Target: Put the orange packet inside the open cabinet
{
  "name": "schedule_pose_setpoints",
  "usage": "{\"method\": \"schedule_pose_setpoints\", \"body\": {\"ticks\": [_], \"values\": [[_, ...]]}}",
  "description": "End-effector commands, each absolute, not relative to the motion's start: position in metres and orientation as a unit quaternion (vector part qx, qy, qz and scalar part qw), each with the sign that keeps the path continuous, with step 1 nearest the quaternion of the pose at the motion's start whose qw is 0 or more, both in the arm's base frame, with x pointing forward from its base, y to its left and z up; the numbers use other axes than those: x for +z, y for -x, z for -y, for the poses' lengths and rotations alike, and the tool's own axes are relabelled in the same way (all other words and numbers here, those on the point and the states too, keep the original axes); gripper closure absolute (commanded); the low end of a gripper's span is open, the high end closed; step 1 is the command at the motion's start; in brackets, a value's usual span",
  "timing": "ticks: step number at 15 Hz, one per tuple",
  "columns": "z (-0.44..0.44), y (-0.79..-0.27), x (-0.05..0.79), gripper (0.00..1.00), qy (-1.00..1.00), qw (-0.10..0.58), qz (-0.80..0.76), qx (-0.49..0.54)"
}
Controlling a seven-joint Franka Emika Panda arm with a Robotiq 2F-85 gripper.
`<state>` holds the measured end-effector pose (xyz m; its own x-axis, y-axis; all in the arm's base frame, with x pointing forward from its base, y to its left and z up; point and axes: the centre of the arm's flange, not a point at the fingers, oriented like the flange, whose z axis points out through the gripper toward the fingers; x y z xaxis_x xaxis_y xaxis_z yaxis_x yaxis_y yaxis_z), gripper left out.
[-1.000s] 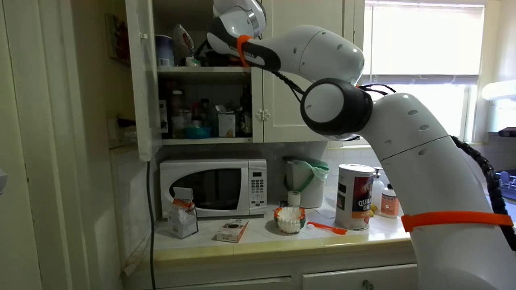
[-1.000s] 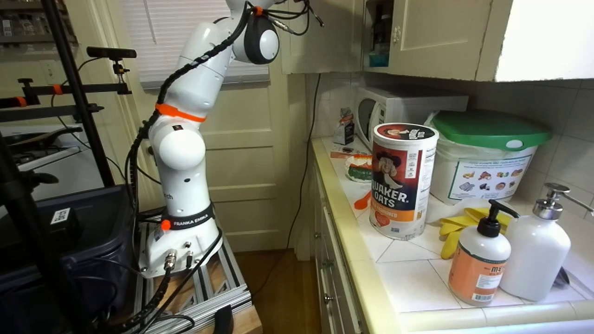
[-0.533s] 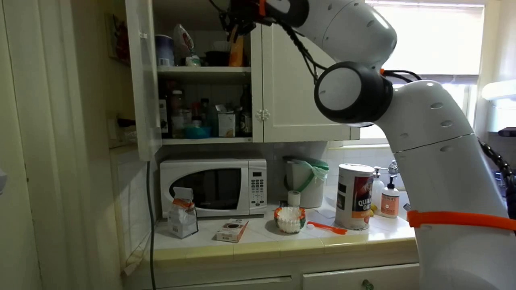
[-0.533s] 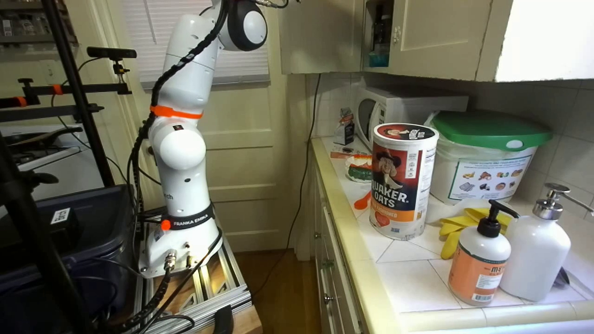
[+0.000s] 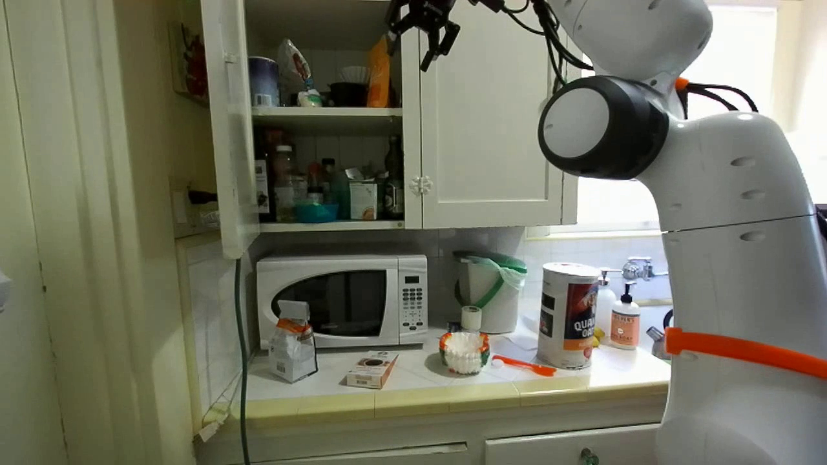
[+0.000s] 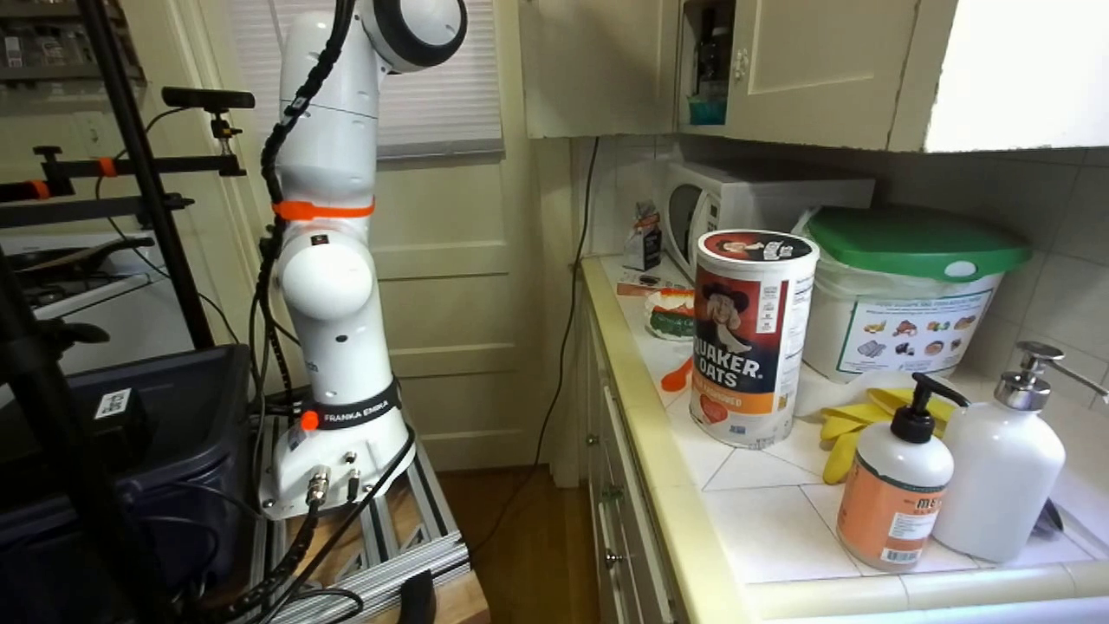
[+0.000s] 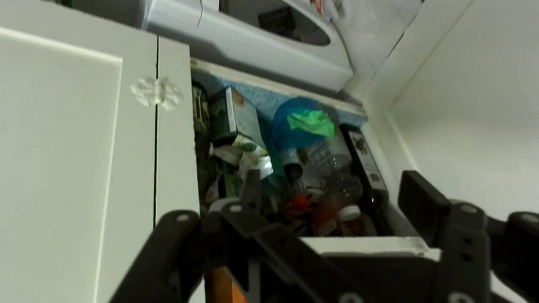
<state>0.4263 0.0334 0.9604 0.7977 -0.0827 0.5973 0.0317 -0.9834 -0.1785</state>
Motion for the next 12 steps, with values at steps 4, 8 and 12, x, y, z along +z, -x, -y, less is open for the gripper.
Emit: {"method": "schedule_pose_setpoints", "body": {"ticks": [4, 8, 12], "values": [[-0.012, -0.369, 0.926, 0.0, 0.983, 0.118, 0.029, -0.136], [-0.035, -0.329, 0.896, 0.0, 0.991, 0.112, 0.03, -0.064], [-0.039, -0.363, 0.916, 0.0, 0.99, 0.109, 0.033, -0.079]]}}
